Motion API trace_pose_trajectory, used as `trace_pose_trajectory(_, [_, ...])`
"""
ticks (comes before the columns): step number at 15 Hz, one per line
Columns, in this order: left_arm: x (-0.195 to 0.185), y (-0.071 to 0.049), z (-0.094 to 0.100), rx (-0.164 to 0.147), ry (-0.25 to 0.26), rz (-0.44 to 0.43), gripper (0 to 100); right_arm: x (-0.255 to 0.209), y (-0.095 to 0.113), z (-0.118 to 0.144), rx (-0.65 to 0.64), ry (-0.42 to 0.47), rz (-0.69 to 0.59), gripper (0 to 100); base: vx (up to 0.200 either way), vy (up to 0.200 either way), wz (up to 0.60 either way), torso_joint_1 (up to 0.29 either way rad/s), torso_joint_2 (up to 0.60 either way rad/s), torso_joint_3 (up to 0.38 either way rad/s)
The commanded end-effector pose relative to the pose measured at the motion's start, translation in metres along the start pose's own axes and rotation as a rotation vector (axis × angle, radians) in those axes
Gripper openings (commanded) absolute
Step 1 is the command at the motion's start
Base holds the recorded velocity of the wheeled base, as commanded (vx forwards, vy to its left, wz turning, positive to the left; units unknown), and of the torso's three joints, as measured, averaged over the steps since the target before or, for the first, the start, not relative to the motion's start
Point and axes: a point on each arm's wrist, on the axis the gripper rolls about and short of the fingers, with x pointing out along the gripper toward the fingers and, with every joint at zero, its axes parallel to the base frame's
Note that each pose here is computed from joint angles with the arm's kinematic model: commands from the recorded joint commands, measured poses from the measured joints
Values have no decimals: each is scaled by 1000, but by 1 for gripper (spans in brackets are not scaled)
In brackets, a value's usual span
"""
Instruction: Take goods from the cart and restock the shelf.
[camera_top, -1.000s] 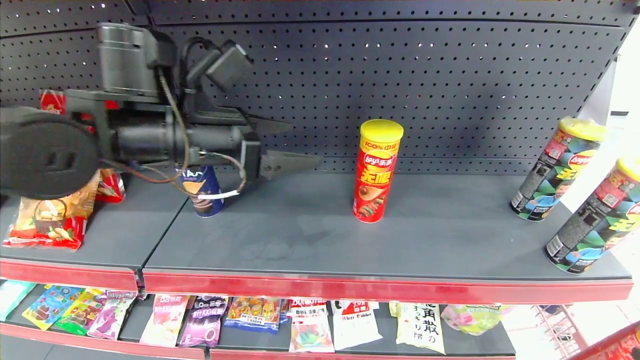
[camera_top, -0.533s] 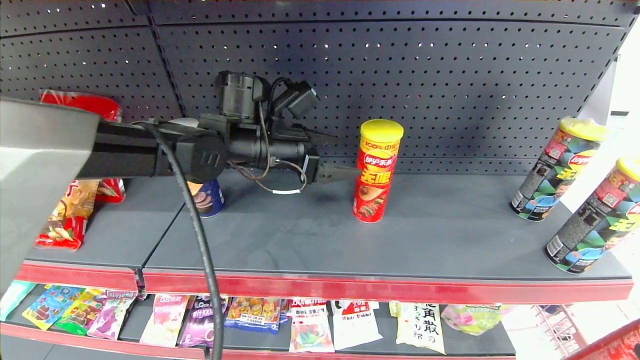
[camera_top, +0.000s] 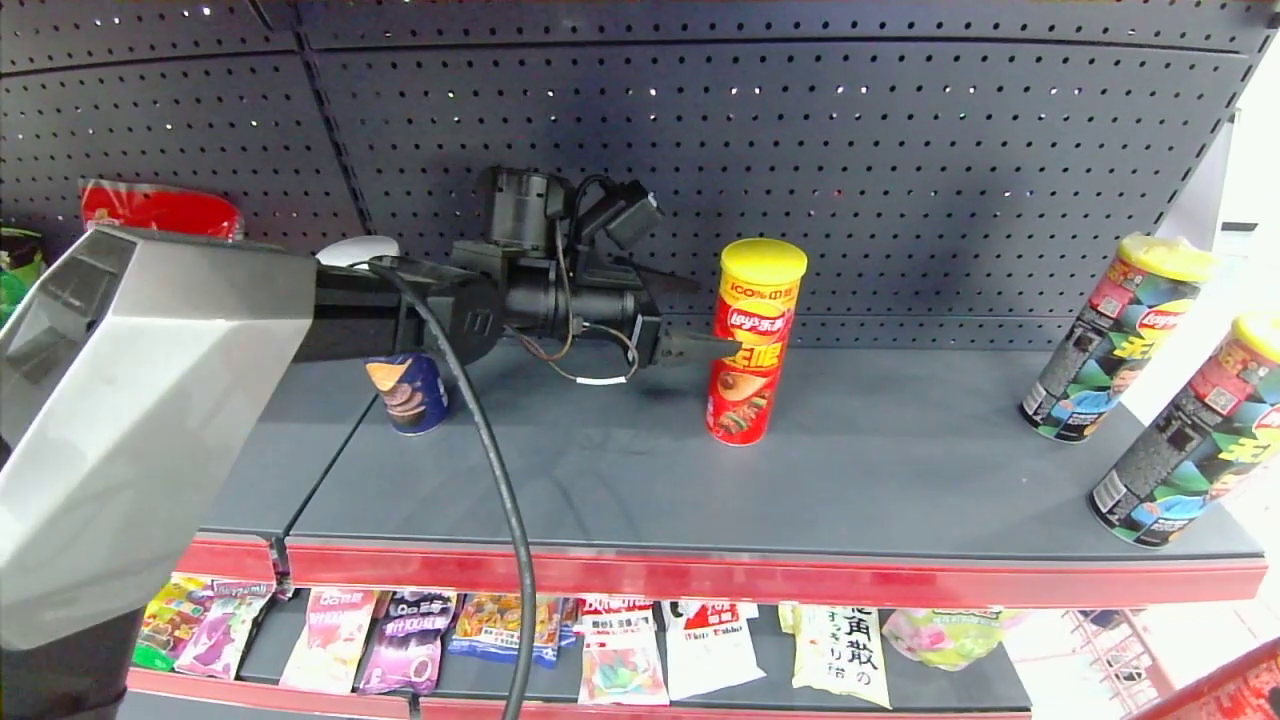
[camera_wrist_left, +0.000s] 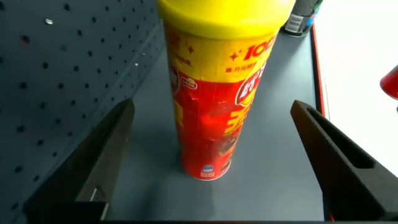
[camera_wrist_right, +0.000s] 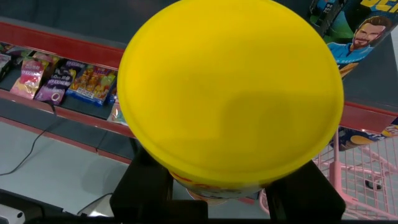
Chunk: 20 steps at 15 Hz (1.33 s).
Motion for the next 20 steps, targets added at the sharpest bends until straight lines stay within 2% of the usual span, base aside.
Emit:
trace_pose_trajectory(1, [7,4,-2,-5,-1,-6,100,0,0,0,0,0,-1,0,0,0,0,0,0,0])
trace_pose_trajectory(4, [17,11,1,4,-8,-9,100,0,0,0,0,3,0,0,0,0,0,0,0,0])
trace_pose_trajectory(6, [28,9,-14,-50,42,-38,100,0,0,0,0,0,-1,0,0,0,0,0,0,0])
trace_pose_trajectory(9, [39,4,-27,-83,74,-67,100,0,0,0,0,0,-1,0,0,0,0,0,0,0])
trace_pose_trajectory(11, [50,3,-46,-122,111,-84,100,0,0,0,0,0,-1,0,0,0,0,0,0,0])
trace_pose_trajectory(12, [52,3,-56,-151,137,-91,100,0,0,0,0,0,-1,0,0,0,0,0,0,0])
trace_pose_trajectory(14, [53,1,-60,-215,161,-96,100,0,0,0,0,0,-1,0,0,0,0,0,0,0])
trace_pose_trajectory(15, [54,1,-61,-229,164,-94,100,0,0,0,0,0,-1,0,0,0,0,0,0,0])
trace_pose_trajectory(20, [53,5,-66,-225,178,-60,100,0,0,0,0,1,0,0,0,0,0,0,0,0])
